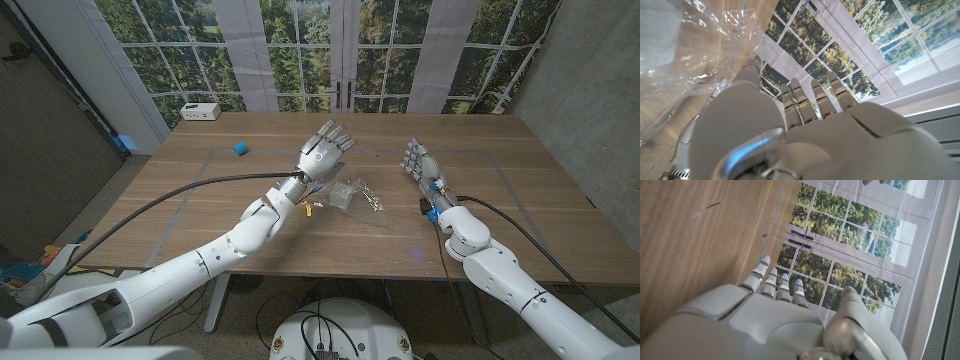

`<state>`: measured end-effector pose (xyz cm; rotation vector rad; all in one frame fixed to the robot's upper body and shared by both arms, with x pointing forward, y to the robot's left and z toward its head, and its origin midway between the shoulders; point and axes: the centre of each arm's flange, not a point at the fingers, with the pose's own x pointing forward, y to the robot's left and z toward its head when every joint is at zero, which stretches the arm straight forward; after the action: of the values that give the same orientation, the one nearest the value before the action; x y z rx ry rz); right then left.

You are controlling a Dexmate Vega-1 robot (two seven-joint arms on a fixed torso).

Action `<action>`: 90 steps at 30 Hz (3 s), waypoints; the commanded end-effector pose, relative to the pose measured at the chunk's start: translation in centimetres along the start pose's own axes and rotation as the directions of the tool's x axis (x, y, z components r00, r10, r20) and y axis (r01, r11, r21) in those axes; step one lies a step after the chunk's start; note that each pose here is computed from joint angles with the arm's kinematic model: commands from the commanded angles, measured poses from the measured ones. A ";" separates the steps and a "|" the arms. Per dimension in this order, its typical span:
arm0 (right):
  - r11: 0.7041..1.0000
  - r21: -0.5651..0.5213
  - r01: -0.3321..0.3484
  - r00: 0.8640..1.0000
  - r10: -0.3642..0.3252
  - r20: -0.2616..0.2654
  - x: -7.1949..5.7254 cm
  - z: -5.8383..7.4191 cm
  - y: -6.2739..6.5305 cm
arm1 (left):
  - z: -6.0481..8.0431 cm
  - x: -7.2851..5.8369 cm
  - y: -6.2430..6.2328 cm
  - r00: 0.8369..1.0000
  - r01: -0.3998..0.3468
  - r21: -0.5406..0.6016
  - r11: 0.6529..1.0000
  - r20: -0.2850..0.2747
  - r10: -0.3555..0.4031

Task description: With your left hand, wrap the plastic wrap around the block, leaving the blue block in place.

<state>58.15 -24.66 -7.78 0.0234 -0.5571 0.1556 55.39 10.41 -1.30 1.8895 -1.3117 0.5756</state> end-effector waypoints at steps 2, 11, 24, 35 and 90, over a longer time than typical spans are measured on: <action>1.000 -0.003 -0.012 1.000 0.012 0.000 0.4 0.0 0.2 | -1.4 2.1 0.2 0.958 -0.121 0.077 0.990 -0.251 0.136; 1.000 0.002 0.001 1.000 -0.001 -0.001 0.3 -0.1 -0.1 | -1.3 3.8 0.2 0.976 -0.116 -0.006 0.993 -0.189 0.112; 1.000 0.004 0.004 1.000 -0.004 0.009 0.3 -0.1 -0.7 | -0.2 5.4 0.7 0.965 0.230 -0.080 0.970 0.148 -0.216; 1.000 0.008 0.000 1.000 -0.001 0.014 0.3 -0.4 -1.0 | 1.2 6.1 0.7 0.928 0.324 0.081 0.942 0.167 -0.334; 0.999 0.043 0.014 1.000 -0.015 0.021 -1.2 -1.3 -0.9 | -0.9 8.6 5.5 0.659 0.647 -0.191 0.738 0.626 -0.417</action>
<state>57.96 -25.92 -8.77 0.0529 -0.5678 0.1520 52.52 7.73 8.66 1.9725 -0.9751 -0.4294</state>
